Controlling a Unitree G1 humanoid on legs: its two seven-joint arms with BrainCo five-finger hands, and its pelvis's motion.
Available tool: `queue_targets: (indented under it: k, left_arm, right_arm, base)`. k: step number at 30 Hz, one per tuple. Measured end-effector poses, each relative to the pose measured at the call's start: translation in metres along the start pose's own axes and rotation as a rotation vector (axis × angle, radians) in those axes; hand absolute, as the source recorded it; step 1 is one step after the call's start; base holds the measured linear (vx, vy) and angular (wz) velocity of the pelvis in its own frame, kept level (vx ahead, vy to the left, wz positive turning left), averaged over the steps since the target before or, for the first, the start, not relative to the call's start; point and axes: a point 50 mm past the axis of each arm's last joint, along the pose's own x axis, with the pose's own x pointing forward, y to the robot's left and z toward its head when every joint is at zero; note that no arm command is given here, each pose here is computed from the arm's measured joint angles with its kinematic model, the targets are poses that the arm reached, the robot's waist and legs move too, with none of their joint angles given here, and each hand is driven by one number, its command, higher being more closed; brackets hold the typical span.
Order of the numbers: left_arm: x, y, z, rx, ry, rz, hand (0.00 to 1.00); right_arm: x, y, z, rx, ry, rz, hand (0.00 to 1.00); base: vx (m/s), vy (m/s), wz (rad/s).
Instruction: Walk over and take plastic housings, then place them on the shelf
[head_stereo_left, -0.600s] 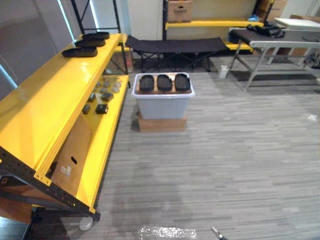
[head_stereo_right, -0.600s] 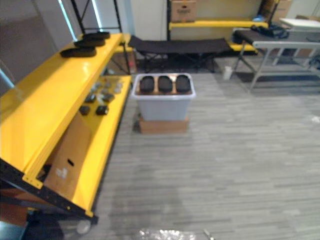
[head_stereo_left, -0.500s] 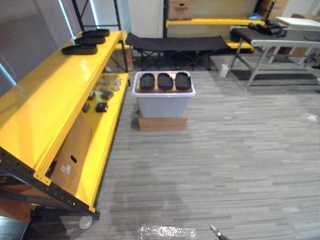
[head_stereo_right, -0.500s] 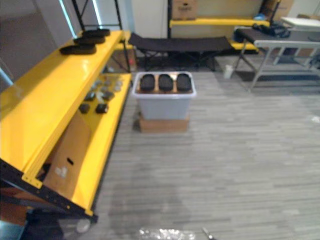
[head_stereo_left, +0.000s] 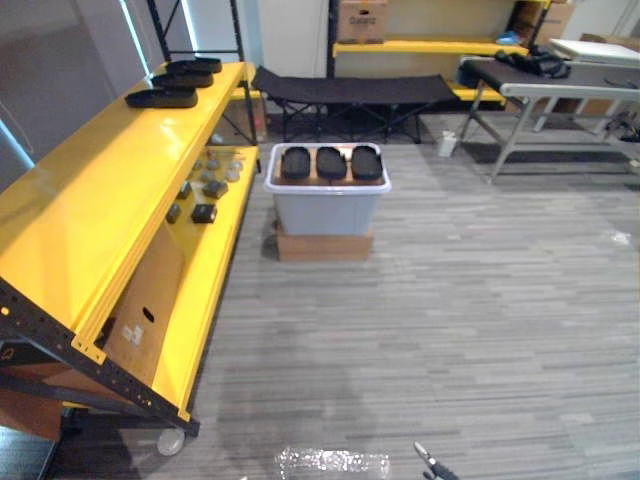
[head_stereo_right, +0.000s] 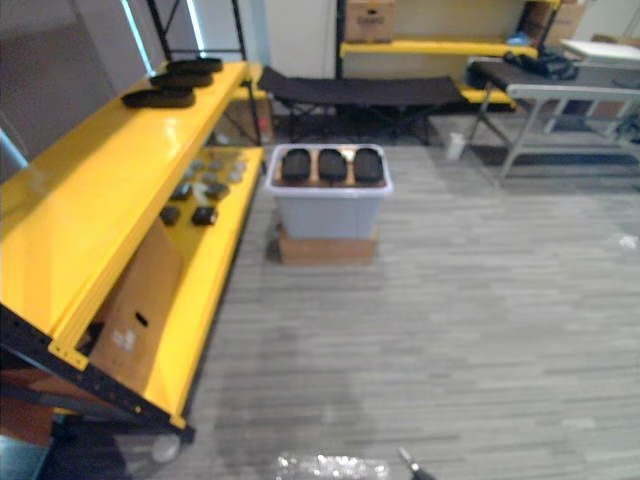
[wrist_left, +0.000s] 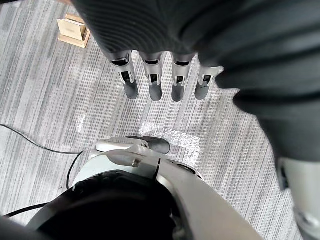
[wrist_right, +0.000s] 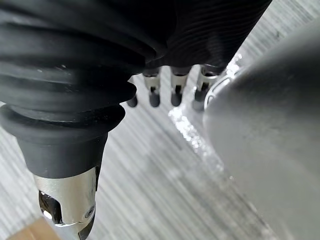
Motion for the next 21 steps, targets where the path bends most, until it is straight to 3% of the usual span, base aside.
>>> queue_targets:
  k: [21]
  left_arm:
    - [0.0,0.001,0.002,0.091,-0.028,0.012,0.0]
  right_arm:
    - [-0.001,-0.005,0.009,-0.012,-0.038,-0.011,0.0]
  base:
    - [0.0,0.014,0.03]
